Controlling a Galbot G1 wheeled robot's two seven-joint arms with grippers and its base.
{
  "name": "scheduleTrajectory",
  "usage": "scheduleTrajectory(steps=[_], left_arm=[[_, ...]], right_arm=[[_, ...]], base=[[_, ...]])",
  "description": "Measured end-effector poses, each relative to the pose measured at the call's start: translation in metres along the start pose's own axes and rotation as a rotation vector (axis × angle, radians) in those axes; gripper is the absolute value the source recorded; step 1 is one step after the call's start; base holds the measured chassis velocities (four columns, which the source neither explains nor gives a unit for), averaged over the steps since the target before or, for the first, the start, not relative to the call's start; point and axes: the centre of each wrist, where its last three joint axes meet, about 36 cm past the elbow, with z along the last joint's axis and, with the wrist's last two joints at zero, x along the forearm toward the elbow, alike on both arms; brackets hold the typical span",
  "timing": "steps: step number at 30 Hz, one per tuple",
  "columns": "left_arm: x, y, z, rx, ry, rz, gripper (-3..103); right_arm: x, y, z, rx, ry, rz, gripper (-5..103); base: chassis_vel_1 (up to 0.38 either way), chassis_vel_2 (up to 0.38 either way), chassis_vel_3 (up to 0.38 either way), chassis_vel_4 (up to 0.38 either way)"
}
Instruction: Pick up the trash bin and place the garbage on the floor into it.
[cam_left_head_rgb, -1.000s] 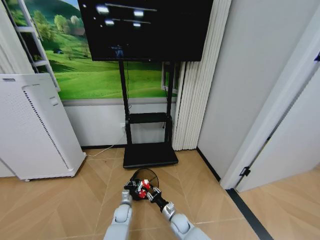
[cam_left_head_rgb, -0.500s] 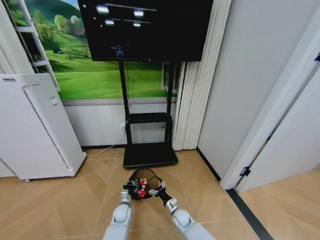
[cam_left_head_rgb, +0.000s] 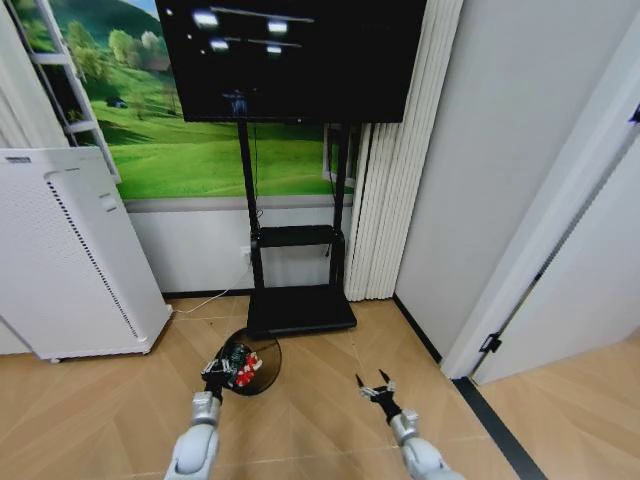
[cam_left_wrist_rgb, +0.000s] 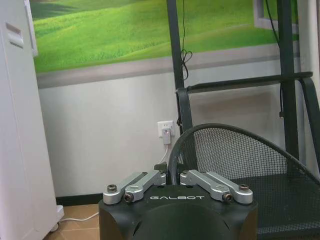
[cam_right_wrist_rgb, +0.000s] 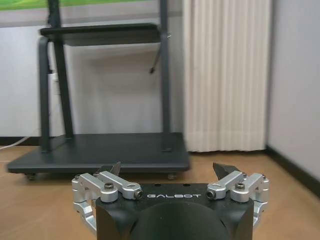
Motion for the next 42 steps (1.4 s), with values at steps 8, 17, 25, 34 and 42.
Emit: scheduleTrajectory(steps=[8,17,25,34,42], left_arm=[[0.039,0.002,-0.042,0.090,-0.116,-0.036,6],[0.079,-0.007,-0.038,0.230,-0.092,-0.113,6],[0.091,-0.014,-0.026,0.255,-0.045,-0.134,6],[0.099,-0.014,-0.013,0.244,-0.025,-0.136,6],[0.110,-0.019,-0.007,0.252,-0.005,-0.138,6]], right_arm=[[0.041,-0.026,0.009,0.039,-0.005,0.064,100],[0.090,-0.057,0.010,0.089,0.006,0.101,100],[0.103,-0.046,0.023,0.084,0.013,0.099,100],[0.107,-0.035,0.028,0.088,0.014,0.081,100],[0.111,-0.036,0.035,0.093,0.008,0.087,100]], base=[[0.000,0.000,0.000,0.000],[0.000,0.000,0.000,0.000],[0.097,0.071,-0.095,-0.072],[0.217,0.204,-0.214,-0.197],[0.294,0.277,-0.288,-0.273]])
